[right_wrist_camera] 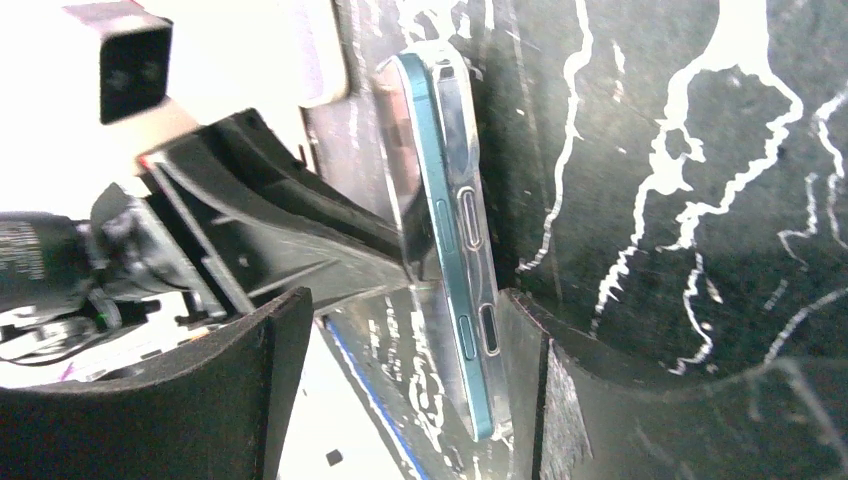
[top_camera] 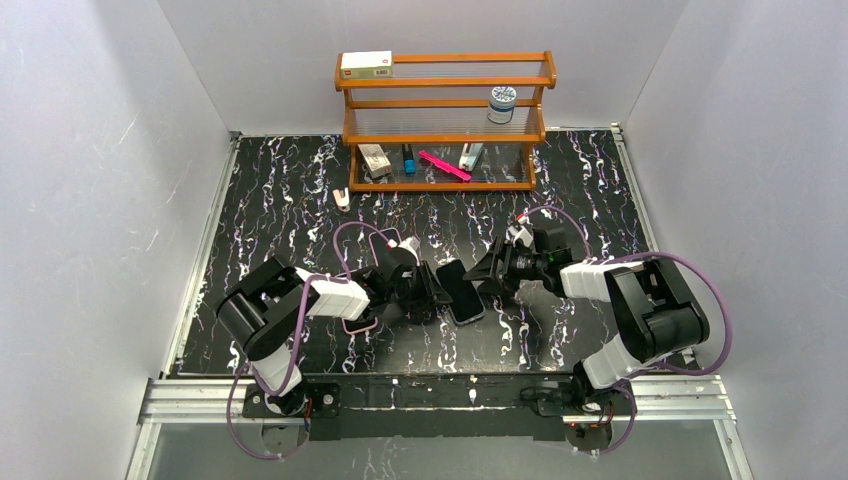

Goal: Put the phone into the phone case

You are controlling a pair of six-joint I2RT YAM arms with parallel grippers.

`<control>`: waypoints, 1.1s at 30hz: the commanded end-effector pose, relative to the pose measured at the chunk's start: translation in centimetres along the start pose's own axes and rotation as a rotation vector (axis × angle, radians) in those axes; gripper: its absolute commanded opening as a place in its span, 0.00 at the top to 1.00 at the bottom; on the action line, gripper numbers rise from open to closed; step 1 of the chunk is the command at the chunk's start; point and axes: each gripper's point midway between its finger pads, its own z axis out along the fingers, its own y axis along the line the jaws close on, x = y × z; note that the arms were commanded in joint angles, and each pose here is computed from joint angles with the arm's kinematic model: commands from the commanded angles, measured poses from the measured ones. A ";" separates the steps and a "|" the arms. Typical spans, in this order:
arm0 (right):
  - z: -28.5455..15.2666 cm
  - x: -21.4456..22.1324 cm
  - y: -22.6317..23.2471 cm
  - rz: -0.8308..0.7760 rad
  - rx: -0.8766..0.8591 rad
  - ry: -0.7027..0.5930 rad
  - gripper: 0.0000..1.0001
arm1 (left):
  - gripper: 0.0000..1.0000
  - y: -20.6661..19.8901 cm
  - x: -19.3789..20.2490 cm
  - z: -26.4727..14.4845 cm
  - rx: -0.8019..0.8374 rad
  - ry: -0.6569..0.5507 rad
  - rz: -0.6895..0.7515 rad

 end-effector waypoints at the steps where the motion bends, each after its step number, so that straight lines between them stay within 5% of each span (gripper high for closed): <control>1: -0.6 1.2 5.7 -0.016 -0.243 0.097 0.26 | 0.80 -0.1 0.9 -0.4 0.010 0.021 0.016; 17: 0.0 2.2 2.0 -0.027 -0.094 0.142 0.34 | 0.76 0.6 0.8 -0.6 -0.010 0.007 0.032; 28: 0.2 2.4 1.2 -0.055 -0.064 0.183 0.74 | 0.69 0.3 0.6 0.2 -0.014 0.017 0.035; 33: 0.1 2.9 0.8 -0.066 -0.057 0.214 0.62 | 0.66 0.2 0.3 0.0 -0.023 0.005 0.044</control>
